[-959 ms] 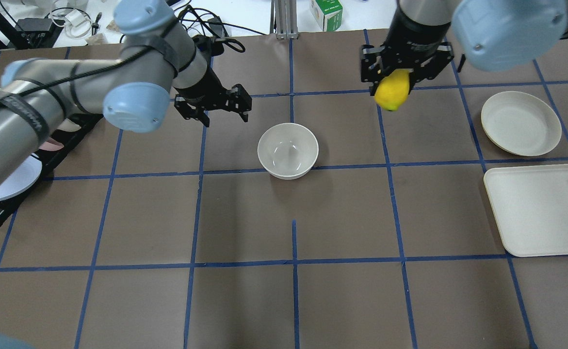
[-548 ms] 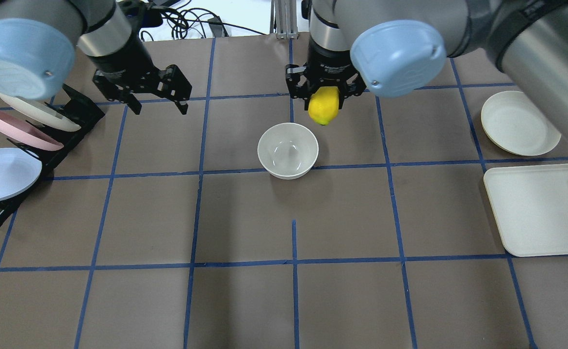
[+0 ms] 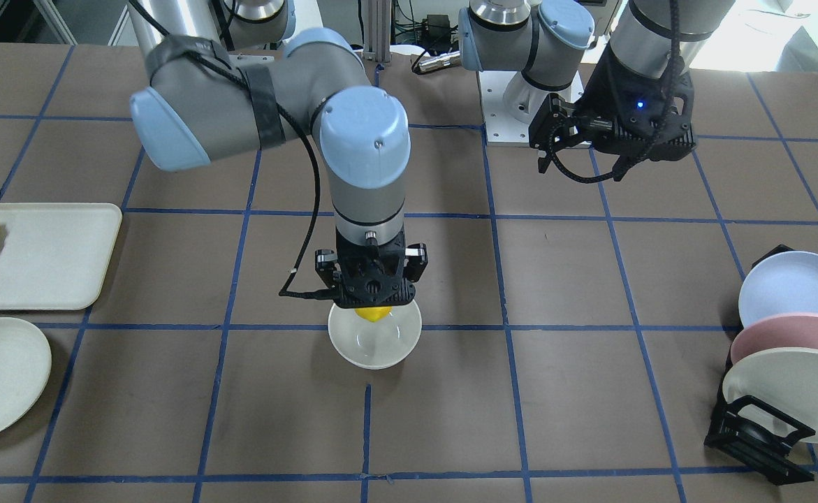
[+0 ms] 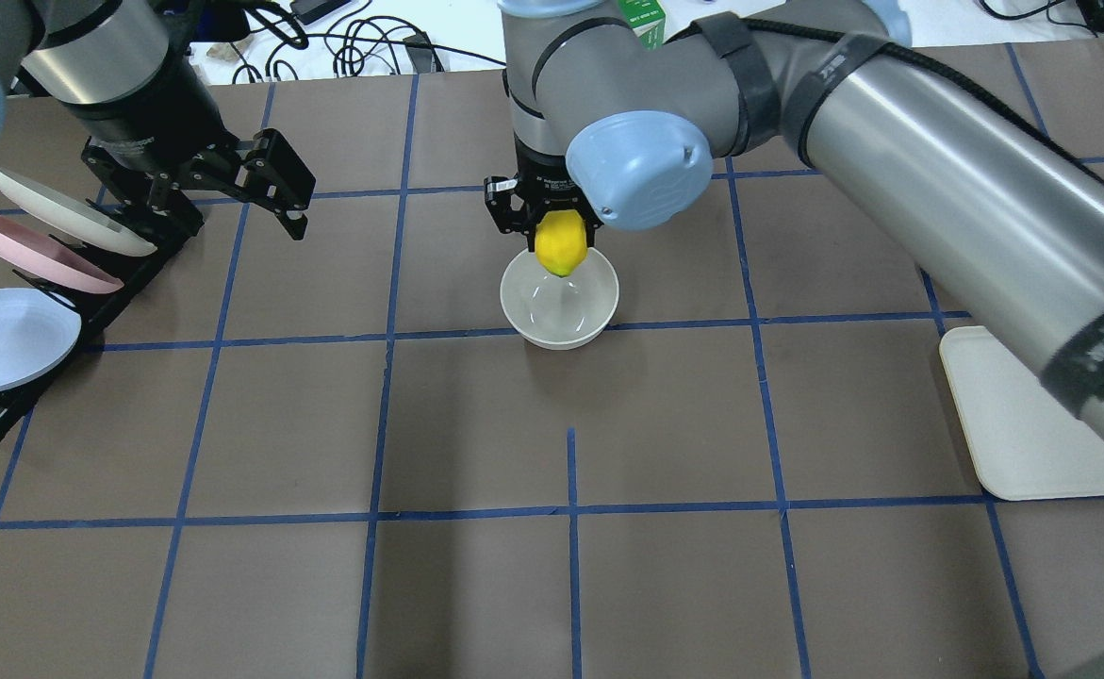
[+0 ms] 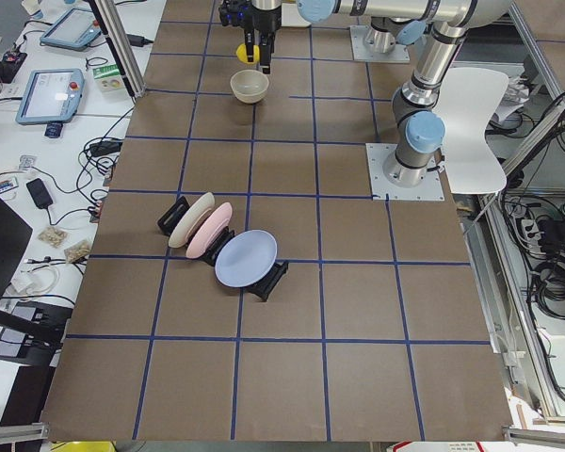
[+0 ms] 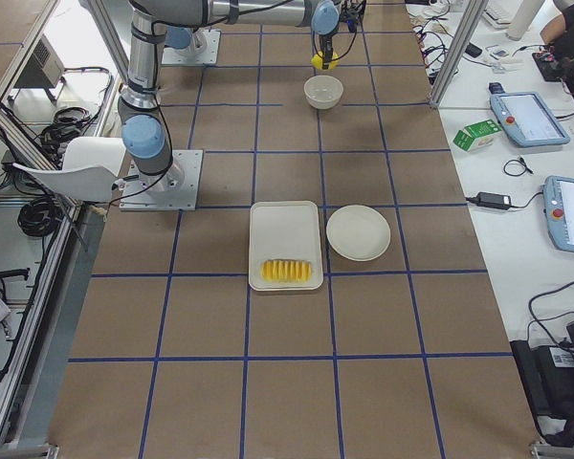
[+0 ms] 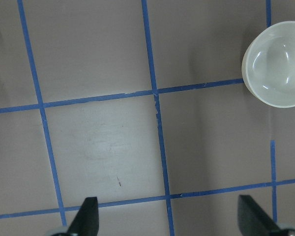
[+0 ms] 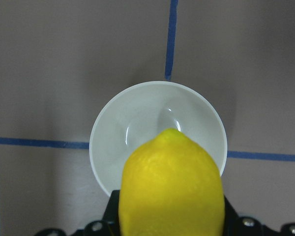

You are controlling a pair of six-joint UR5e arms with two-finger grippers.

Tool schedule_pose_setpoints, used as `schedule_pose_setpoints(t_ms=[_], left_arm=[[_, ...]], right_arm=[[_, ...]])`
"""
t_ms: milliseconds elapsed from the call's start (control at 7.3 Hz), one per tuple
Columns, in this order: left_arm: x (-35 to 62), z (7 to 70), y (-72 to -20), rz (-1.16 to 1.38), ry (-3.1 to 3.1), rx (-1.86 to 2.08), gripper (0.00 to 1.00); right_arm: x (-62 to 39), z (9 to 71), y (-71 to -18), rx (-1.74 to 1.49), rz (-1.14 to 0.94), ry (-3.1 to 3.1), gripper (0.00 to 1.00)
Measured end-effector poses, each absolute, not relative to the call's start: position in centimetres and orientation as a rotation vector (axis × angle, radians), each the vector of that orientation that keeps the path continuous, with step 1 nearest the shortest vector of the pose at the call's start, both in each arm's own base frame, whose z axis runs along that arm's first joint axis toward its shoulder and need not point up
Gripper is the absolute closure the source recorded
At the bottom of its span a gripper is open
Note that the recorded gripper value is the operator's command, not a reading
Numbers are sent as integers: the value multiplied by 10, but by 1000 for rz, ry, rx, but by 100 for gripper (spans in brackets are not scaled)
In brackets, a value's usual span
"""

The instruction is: Place bowl and put lemon in it

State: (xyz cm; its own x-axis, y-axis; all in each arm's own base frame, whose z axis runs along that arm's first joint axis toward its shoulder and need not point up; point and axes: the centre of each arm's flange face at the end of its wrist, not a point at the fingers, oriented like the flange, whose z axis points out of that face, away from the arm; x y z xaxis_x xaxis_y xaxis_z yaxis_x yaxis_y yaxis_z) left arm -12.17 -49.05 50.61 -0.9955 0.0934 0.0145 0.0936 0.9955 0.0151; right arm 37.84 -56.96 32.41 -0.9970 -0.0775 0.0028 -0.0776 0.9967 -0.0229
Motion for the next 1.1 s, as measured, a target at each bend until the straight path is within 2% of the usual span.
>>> schedule_pose_setpoints(t_ms=[411,548,822,1096], left_arm=[[-125,510,-490,1,-3126,-140,0],[-125,510,-490,7,-3126,-139,0],[-125,511,-489,9,-3124,-138,0],[-125,510,-489,6,-3123,-140,0]], right_arm=[[384,243,-585,134,21,-3107,94],[383,231,-583,135,13,-3105,71],[382,222,-580,134,1,-3110,0],[382,220,-579,126,10,-3112,0]])
